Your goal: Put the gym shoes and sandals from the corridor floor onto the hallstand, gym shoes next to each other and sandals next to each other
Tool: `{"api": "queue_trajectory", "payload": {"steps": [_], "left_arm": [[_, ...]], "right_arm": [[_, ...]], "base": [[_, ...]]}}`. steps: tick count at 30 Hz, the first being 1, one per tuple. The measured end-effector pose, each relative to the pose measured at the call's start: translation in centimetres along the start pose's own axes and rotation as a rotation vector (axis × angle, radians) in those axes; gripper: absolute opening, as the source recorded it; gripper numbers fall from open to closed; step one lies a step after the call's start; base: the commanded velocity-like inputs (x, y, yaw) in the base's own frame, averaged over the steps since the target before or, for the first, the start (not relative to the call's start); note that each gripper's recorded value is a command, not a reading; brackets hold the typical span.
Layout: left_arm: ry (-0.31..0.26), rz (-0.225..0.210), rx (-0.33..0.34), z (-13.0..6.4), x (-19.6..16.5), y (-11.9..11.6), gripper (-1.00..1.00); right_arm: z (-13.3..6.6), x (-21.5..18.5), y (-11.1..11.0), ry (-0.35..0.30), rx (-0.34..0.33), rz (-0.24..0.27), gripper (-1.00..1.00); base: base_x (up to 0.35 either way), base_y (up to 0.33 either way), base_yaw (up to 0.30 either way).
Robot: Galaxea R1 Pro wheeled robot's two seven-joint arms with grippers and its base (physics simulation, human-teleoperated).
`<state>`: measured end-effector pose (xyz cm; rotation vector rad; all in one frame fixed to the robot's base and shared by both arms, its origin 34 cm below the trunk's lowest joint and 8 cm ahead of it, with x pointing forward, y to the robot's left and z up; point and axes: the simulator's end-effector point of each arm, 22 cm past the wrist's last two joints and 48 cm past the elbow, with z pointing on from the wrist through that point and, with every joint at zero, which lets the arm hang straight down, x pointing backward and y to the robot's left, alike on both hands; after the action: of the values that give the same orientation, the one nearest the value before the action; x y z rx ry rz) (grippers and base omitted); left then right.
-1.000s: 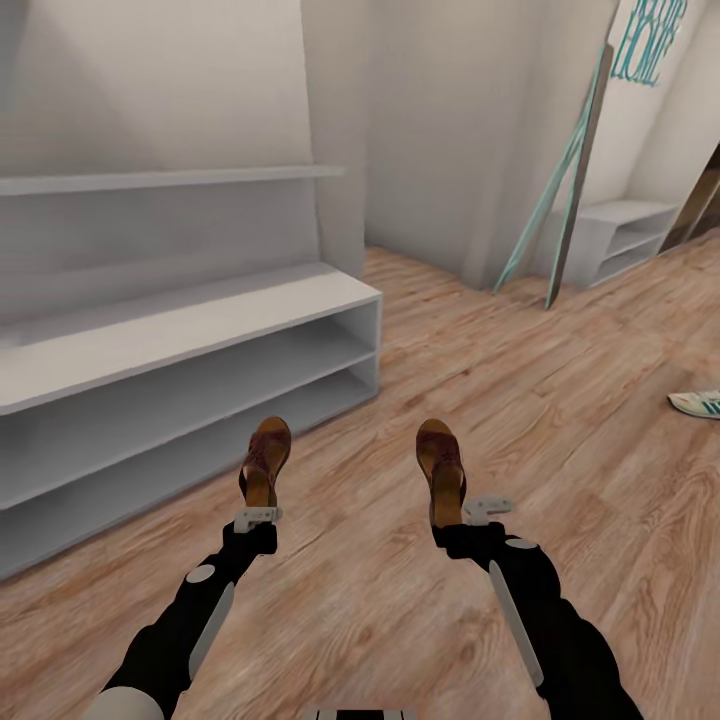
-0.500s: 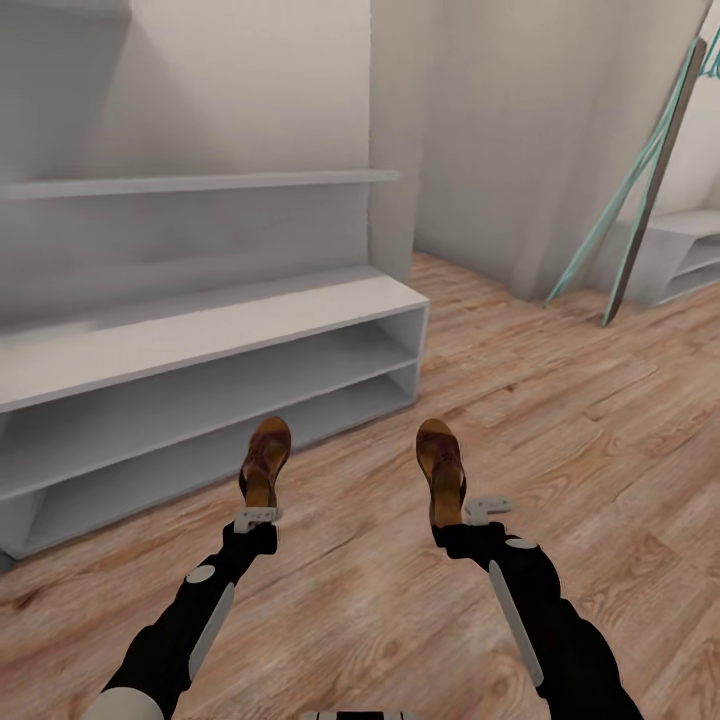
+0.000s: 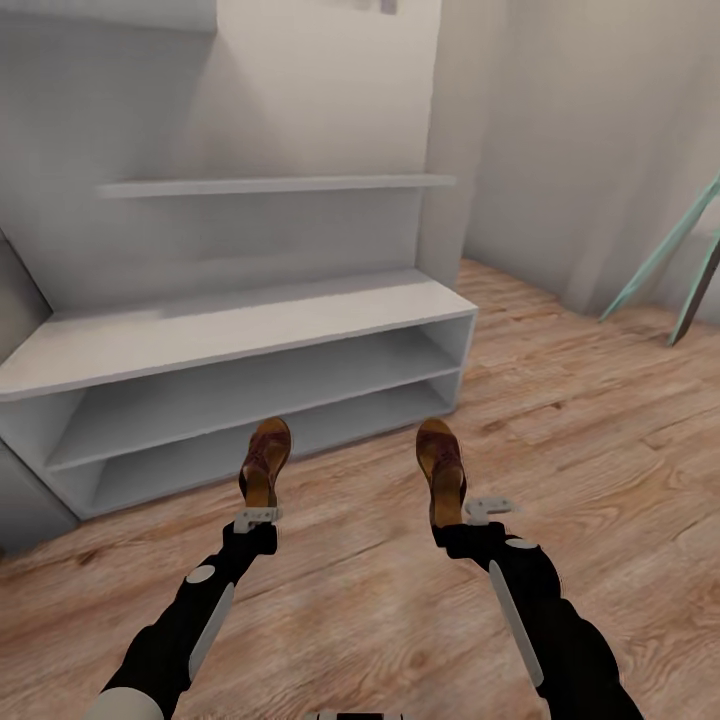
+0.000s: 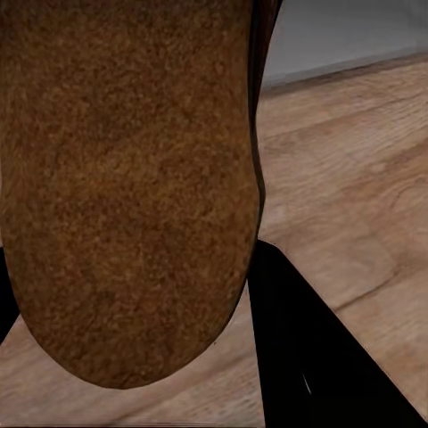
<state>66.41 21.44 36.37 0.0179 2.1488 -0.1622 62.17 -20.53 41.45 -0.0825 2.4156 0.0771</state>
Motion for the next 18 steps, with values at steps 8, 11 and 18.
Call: {"api": "queue_trajectory", "payload": {"steps": [8,11,18], "left_arm": [[-0.004,0.001,0.0,-0.09,-0.26,-0.02,-1.0],[-0.006,0.001,0.0,-0.12,-0.36,-0.03,-1.0],[-0.009,0.001,0.001,-0.2,-0.55,-0.05,-1.0]], "right_arm": [[-0.15,-0.17,0.0,-0.004,0.0,0.0,-1.0],[-0.21,-0.23,-0.01,-0.006,0.001,-0.001,-1.0],[-0.34,-0.39,0.02,-0.009,0.0,-0.001,-1.0]], "base": [[0.0,0.0,0.285],[0.0,0.0,0.285],[0.003,0.0,0.285]]}}
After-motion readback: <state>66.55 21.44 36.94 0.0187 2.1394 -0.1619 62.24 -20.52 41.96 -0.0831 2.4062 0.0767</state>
